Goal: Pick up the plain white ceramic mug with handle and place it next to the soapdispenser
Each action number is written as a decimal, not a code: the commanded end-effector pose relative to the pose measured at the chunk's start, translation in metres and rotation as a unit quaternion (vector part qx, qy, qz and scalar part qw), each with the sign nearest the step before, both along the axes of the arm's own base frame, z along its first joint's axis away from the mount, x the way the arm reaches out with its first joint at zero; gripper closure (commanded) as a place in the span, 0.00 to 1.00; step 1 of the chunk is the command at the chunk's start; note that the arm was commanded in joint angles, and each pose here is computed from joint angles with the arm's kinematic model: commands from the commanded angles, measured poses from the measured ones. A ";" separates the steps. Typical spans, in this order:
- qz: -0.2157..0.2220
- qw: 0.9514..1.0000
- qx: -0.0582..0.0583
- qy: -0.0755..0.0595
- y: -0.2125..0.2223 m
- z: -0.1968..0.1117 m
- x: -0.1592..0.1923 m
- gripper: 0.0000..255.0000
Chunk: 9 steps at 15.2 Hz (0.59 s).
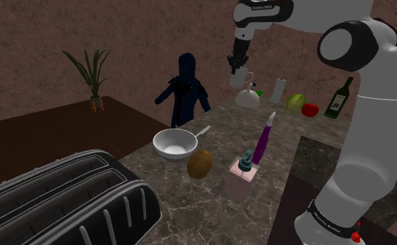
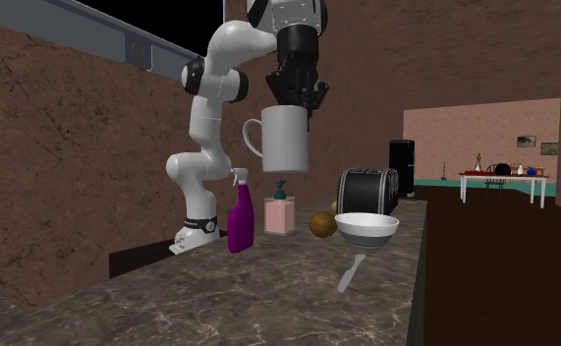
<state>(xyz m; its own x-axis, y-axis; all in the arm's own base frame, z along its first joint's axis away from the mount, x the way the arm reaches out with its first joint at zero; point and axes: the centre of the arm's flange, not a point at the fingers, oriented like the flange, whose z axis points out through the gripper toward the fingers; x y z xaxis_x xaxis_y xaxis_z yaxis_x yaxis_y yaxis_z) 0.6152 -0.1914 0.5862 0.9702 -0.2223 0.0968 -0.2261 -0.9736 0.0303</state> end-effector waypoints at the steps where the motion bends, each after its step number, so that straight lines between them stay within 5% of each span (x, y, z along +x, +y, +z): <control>1: 0.000 1.000 0.000 0.000 0.000 0.010 0.002 1.00; 9: 0.000 1.000 0.000 0.000 0.066 0.013 -0.063 1.00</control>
